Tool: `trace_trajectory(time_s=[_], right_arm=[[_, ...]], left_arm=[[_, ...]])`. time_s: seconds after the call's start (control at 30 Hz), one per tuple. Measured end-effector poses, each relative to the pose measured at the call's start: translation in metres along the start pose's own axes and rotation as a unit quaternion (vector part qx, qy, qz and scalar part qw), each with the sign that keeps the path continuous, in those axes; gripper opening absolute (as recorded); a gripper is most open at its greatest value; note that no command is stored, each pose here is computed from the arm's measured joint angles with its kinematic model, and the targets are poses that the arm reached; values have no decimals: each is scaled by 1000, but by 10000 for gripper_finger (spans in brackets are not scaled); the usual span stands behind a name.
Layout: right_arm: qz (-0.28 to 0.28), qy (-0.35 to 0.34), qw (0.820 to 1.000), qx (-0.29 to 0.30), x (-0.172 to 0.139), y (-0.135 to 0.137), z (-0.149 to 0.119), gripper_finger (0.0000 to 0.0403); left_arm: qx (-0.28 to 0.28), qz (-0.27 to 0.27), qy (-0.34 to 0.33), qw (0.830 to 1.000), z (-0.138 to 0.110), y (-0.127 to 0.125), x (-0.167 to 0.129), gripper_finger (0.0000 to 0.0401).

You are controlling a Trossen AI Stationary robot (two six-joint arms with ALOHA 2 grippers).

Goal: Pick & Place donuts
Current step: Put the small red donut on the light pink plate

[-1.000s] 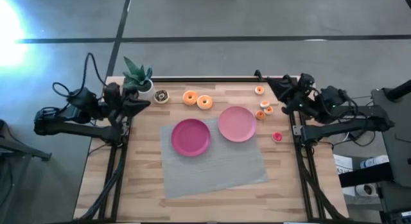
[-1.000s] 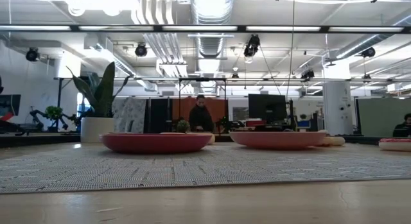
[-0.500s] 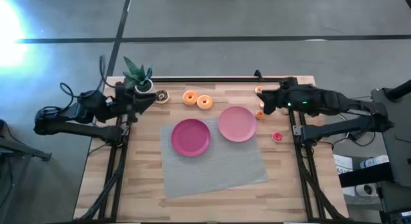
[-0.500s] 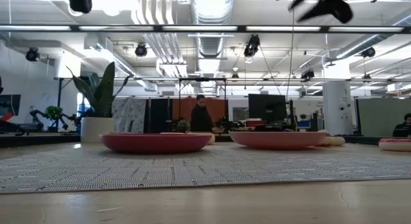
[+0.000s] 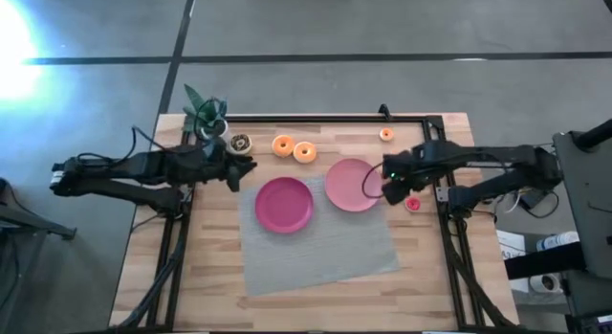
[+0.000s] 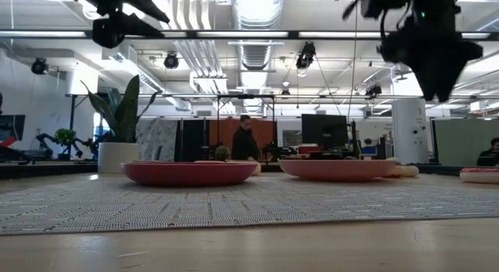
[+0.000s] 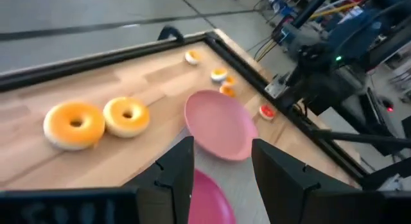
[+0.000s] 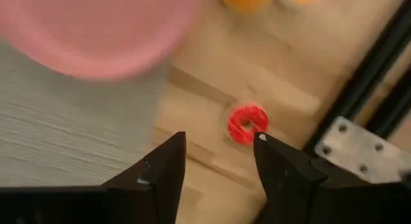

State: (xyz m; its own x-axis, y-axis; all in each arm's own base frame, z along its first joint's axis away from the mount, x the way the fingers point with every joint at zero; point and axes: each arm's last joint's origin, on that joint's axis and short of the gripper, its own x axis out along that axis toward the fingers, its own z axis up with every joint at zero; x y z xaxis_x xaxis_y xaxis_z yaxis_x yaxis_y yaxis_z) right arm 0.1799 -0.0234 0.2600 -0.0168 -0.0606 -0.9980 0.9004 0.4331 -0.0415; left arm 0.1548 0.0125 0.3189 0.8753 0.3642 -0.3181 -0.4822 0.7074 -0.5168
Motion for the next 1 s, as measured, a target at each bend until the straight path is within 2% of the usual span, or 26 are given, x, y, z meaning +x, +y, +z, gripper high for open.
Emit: trace_trajectory(time_s=[0.13, 0.27, 0.33, 0.5, 1.0], right_arm=[[-16, 54, 998, 4, 26, -2, -5, 164], [30, 91, 995, 22, 51, 0, -11, 164], [31, 93, 995, 35, 62, -1, -14, 164], [-11, 73, 995, 74, 76, -8, -19, 164], [-21, 44, 996, 79, 100, -13, -22, 164]], left_arm=[[-7, -3, 3, 1000, 0, -1, 0, 130], [-6, -5, 8, 1000, -1, -1, 1, 130], [-6, -5, 7, 1000, 0, -1, 1, 130], [-4, -4, 7, 1000, 0, 0, 1, 130], [-5, -1, 5, 1000, 0, 0, 1, 130]])
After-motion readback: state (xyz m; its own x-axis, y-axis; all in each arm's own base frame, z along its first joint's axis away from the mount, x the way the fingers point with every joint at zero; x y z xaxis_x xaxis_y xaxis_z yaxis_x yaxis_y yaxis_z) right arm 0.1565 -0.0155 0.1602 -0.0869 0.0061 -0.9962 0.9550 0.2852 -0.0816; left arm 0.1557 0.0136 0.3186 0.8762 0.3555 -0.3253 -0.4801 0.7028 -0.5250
